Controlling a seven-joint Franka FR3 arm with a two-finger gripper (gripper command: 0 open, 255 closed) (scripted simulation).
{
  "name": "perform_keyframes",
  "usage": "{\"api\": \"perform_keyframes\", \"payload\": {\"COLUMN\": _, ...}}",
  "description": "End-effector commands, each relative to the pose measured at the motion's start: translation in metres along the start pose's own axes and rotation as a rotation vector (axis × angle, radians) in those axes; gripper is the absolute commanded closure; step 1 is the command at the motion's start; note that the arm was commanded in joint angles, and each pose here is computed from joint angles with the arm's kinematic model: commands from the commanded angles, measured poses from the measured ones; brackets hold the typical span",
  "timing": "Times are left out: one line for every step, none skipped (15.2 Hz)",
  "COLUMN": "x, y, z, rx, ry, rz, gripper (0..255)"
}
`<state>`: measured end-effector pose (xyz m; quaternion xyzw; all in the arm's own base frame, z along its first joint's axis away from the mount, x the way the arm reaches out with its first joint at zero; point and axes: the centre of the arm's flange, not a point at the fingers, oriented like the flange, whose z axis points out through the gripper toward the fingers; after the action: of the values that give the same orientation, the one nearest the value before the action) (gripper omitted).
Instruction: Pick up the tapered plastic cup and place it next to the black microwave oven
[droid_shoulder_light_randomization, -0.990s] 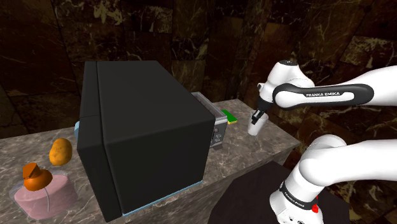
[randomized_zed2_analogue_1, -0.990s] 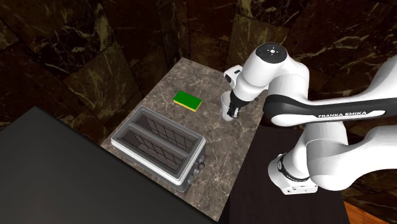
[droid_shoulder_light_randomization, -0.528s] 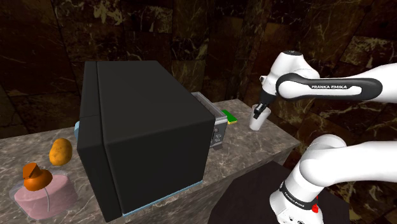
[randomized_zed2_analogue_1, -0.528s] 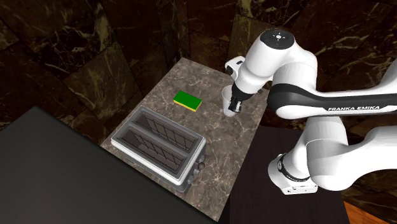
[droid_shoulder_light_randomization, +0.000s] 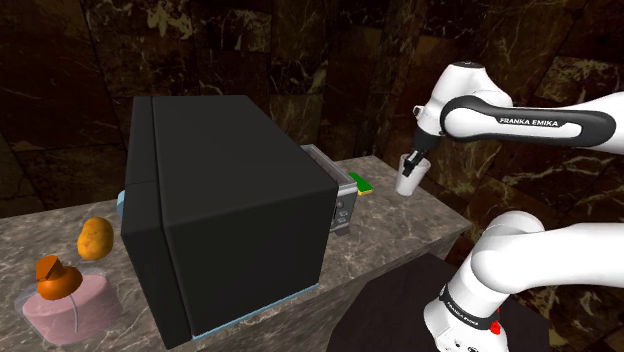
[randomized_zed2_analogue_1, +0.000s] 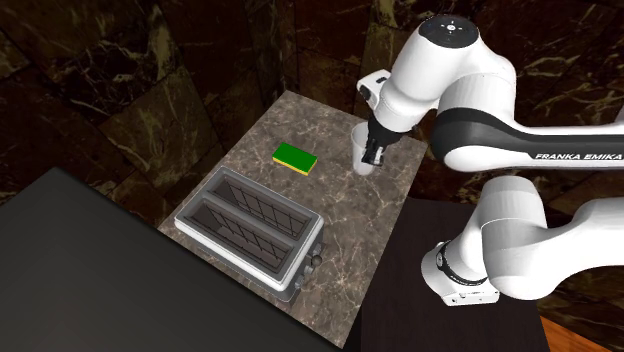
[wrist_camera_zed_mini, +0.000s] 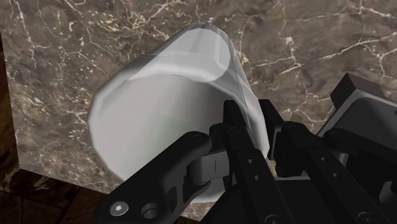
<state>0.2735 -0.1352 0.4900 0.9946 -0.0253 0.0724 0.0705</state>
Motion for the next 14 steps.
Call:
{"api": "perform_keyframes", "payload": {"x": 0.002, "y": 0.0, "z": -0.011, "rx": 0.0, "ry": 0.0, "rz": 0.0, "gripper": 255}}
{"api": "perform_keyframes", "payload": {"x": 0.003, "y": 0.001, "z": -0.016, "rx": 0.0, "ry": 0.0, "rz": 0.0, "gripper": 255}}
{"api": "perform_keyframes", "payload": {"x": 0.004, "y": 0.002, "z": -0.021, "rx": 0.0, "ry": 0.0, "rz": 0.0, "gripper": 255}}
{"api": "perform_keyframes", "payload": {"x": 0.004, "y": 0.002, "z": -0.026, "rx": 0.0, "ry": 0.0, "rz": 0.0, "gripper": 255}}
{"api": "perform_keyframes", "payload": {"x": 0.005, "y": 0.003, "z": -0.032, "rx": 0.0, "ry": 0.0, "rz": 0.0, "gripper": 255}}
{"api": "perform_keyframes", "payload": {"x": 0.006, "y": 0.004, "z": -0.037, "rx": 0.0, "ry": 0.0, "rz": 0.0, "gripper": 255}}
{"api": "perform_keyframes", "payload": {"x": 0.007, "y": 0.004, "z": -0.042, "rx": 0.0, "ry": 0.0, "rz": 0.0, "gripper": 255}}
{"api": "perform_keyframes", "payload": {"x": 0.008, "y": 0.005, "z": -0.047, "rx": 0.0, "ry": 0.0, "rz": 0.0, "gripper": 255}}
{"api": "perform_keyframes", "payload": {"x": 0.008, "y": 0.006, "z": -0.052, "rx": 0.0, "ry": 0.0, "rz": 0.0, "gripper": 255}}
{"api": "perform_keyframes", "payload": {"x": 0.009, "y": 0.007, "z": -0.057, "rx": 0.0, "ry": 0.0, "rz": 0.0, "gripper": 255}}
{"api": "perform_keyframes", "payload": {"x": 0.01, "y": 0.007, "z": -0.063, "rx": 0.0, "ry": 0.0, "rz": 0.0, "gripper": 255}}
{"api": "perform_keyframes", "payload": {"x": 0.011, "y": 0.008, "z": -0.068, "rx": 0.0, "ry": 0.0, "rz": 0.0, "gripper": 255}}
{"api": "perform_keyframes", "payload": {"x": 0.011, "y": 0.009, "z": -0.073, "rx": 0.0, "ry": 0.0, "rz": 0.0, "gripper": 255}}
{"api": "perform_keyframes", "payload": {"x": 0.012, "y": 0.009, "z": -0.078, "rx": 0.0, "ry": 0.0, "rz": 0.0, "gripper": 255}}
